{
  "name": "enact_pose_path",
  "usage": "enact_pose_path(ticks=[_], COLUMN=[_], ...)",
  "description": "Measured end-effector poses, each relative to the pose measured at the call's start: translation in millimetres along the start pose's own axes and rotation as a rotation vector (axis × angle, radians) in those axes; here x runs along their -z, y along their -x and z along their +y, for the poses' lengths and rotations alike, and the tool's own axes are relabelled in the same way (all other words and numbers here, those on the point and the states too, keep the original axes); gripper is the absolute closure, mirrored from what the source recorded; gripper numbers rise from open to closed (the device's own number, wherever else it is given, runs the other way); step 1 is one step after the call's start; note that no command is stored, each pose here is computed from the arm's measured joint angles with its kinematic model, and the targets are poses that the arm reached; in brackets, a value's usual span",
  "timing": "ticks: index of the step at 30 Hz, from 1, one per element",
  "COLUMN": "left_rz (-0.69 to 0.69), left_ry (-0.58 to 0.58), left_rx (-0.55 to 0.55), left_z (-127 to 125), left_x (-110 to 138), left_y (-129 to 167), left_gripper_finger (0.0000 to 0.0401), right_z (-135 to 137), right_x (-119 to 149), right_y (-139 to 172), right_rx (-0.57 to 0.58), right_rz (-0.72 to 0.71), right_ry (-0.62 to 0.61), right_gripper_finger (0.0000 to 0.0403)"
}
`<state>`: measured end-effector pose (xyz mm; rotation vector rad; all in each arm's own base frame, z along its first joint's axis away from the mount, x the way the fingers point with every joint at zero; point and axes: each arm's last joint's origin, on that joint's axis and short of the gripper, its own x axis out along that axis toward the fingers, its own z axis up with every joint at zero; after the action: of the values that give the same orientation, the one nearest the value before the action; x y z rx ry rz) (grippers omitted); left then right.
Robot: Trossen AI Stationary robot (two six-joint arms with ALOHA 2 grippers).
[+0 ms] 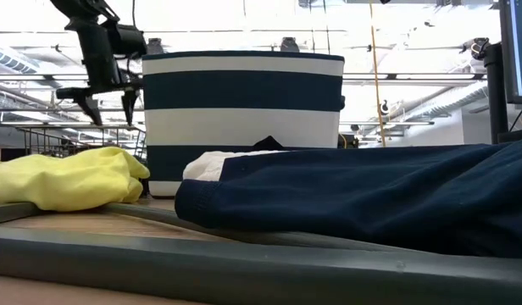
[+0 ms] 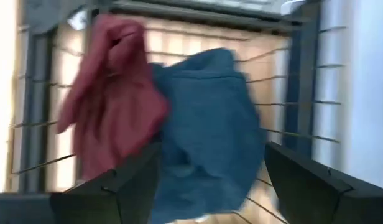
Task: Pick & Place Cloths
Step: Put the blue shorts into the brown wire basket
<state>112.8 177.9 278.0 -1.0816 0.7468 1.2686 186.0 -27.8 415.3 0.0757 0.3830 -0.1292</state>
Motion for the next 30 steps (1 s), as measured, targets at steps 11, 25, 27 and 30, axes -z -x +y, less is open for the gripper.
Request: enact_pose_path(ticks=[11, 25, 27, 30], left_rz=[-0.263, -0.558, -0.583, -0.587], left_ry=[-0.039, -0.307, -0.341, -0.402], left_rx=[0.249, 0.784, 0.851, 0.941], left_z=[11, 12, 10, 5], left_x=[23, 57, 58, 60], left_y=[68, 140, 146, 151], left_gripper_finger=[0.0137, 0.0160, 0.0160, 0.0160], right_z=[0, 3, 3, 5], right_x=[2, 11, 12, 18], right_y=[0, 1, 1, 2], right_rx=[0.001, -0.116, -0.126, -0.168], right_rz=[0.025, 0.116, 0.134, 0.195], right_ry=[-0.001, -0.045, -0.071, -0.101], right_gripper_finger=[0.0403, 0.0403, 0.0403, 0.0403])
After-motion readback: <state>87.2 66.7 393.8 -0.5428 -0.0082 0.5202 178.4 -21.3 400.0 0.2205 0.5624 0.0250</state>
